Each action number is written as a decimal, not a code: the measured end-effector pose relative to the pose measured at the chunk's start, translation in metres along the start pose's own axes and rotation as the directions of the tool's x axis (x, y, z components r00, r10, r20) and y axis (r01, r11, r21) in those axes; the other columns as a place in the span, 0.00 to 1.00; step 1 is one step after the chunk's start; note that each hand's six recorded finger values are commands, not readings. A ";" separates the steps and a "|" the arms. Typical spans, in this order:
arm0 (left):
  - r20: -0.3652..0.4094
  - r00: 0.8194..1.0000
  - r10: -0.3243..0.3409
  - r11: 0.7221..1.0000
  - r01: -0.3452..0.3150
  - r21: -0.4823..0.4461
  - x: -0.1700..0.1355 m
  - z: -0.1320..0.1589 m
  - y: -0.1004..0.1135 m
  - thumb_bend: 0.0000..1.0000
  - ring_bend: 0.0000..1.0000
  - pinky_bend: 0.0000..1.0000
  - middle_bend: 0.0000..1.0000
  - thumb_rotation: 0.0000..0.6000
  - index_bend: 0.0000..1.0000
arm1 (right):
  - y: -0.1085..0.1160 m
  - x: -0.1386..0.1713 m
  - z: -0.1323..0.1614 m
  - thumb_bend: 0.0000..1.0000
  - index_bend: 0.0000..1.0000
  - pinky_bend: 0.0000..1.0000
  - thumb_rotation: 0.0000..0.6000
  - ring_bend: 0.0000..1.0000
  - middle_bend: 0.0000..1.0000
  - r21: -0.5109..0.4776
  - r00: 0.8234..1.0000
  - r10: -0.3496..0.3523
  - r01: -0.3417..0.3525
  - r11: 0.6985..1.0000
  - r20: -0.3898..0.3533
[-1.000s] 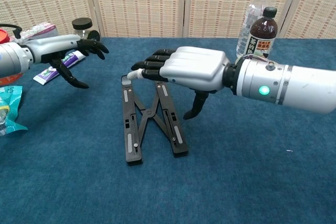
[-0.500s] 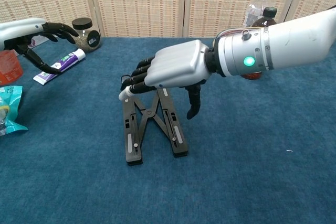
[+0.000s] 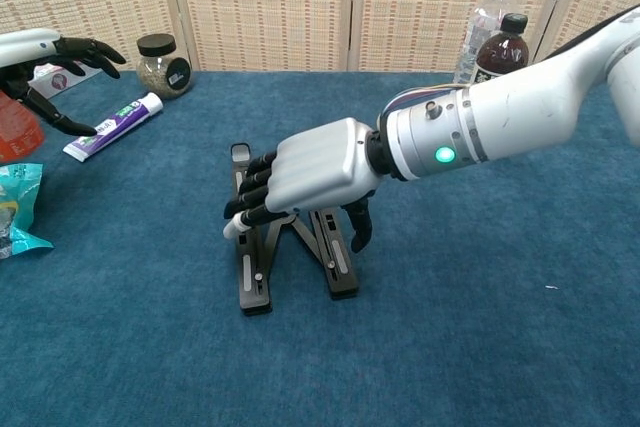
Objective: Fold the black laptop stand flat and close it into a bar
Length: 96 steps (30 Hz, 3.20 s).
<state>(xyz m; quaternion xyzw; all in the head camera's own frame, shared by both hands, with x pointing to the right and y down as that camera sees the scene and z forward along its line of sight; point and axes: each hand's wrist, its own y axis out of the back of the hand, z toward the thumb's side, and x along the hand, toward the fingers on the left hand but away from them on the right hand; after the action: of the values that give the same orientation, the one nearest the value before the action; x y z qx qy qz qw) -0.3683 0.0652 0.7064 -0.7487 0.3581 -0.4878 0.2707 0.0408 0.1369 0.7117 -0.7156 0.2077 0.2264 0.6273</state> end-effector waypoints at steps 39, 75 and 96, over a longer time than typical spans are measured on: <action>-0.027 1.000 0.003 1.000 -0.003 -0.013 -0.008 -0.017 -0.002 0.11 0.09 0.11 0.18 1.00 0.14 | 0.002 -0.023 0.002 0.00 0.00 0.00 1.00 0.00 0.00 0.015 0.996 0.061 -0.060 0.998 -0.060; -0.044 0.999 -0.010 1.000 0.009 -0.025 -0.009 -0.023 -0.009 0.11 0.09 0.11 0.18 1.00 0.13 | -0.002 -0.023 0.004 0.00 0.00 0.00 1.00 0.00 0.00 0.006 0.995 0.068 -0.068 0.998 -0.068; -0.041 0.999 -0.013 1.000 0.012 -0.024 -0.011 -0.026 -0.010 0.11 0.09 0.11 0.18 1.00 0.13 | 0.005 -0.027 -0.003 0.11 0.03 0.00 1.00 0.04 0.39 -0.034 0.998 0.001 -0.003 0.999 -0.059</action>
<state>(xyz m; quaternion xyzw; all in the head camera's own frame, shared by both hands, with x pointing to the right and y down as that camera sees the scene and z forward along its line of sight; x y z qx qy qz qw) -0.3926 0.0782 0.7178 -0.7438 0.3647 -0.5006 0.2513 0.0166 0.1341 0.7239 -0.7324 0.2227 0.2094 0.6084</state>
